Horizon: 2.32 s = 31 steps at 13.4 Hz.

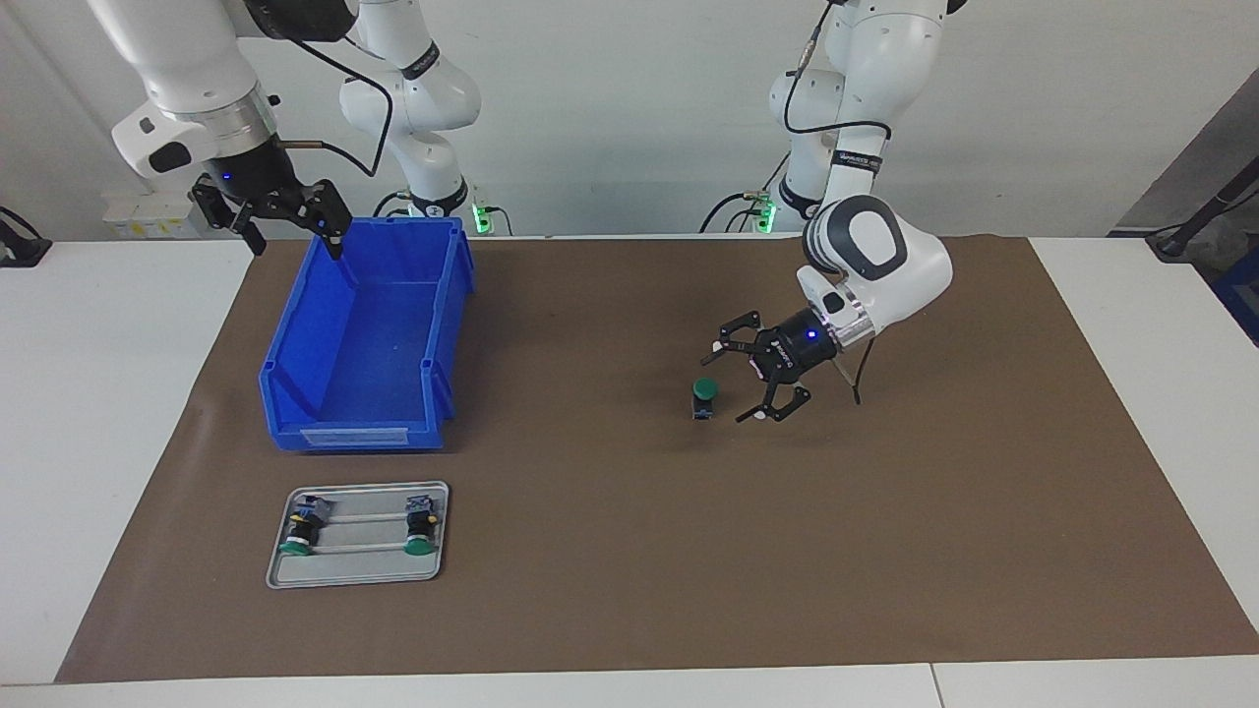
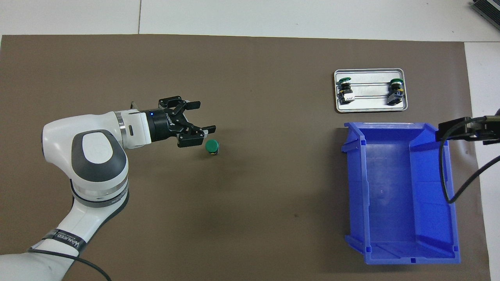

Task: Place and press button with both arms

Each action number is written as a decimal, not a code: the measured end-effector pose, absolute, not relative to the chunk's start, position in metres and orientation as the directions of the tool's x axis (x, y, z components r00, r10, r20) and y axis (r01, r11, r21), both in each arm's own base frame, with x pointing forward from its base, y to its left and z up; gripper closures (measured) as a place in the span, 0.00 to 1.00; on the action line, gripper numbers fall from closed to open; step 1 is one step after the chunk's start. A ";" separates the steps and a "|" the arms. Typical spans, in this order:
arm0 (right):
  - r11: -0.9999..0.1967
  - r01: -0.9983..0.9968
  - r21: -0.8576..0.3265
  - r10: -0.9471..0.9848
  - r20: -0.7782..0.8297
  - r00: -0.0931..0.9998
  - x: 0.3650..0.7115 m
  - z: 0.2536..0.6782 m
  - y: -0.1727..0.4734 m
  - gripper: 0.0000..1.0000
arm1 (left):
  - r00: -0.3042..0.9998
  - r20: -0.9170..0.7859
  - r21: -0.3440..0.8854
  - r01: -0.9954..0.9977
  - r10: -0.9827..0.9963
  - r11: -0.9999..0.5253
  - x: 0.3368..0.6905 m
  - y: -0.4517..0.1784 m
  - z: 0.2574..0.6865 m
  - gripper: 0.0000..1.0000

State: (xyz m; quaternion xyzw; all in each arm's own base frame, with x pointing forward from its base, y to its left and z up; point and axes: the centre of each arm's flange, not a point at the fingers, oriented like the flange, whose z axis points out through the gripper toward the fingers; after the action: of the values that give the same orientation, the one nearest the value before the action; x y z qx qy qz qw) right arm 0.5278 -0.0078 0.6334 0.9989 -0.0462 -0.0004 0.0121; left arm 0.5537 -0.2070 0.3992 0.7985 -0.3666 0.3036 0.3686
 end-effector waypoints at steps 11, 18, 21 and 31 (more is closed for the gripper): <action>-0.995 -0.092 0.024 -0.092 0.000 0.996 0.528 0.633 -0.008 0.00 | 0.863 0.247 0.234 -0.495 -0.441 -0.837 0.533 -0.199 0.478 0.00; -0.995 -0.092 0.024 -0.092 0.000 0.996 0.528 0.633 -0.008 0.00 | 0.926 0.049 0.003 -0.375 -0.375 -0.927 0.531 -0.187 0.516 0.03; -0.995 -0.092 0.024 -0.092 0.000 0.996 0.528 0.633 -0.008 0.00 | 0.964 0.046 -0.006 -0.263 -0.263 -0.965 0.522 -0.213 0.513 0.21; -0.995 -0.092 0.024 -0.092 0.000 0.996 0.528 0.633 -0.008 0.00 | 0.991 0.075 0.093 -0.113 -0.106 -0.989 0.520 -0.298 0.460 0.99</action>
State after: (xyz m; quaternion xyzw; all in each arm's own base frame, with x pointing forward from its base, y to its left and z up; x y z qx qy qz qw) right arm 0.5278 -0.0078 0.6334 0.9989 -0.0462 -0.0004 0.0121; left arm 0.5200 -0.2977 0.4599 0.9967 -0.0551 0.0350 0.0486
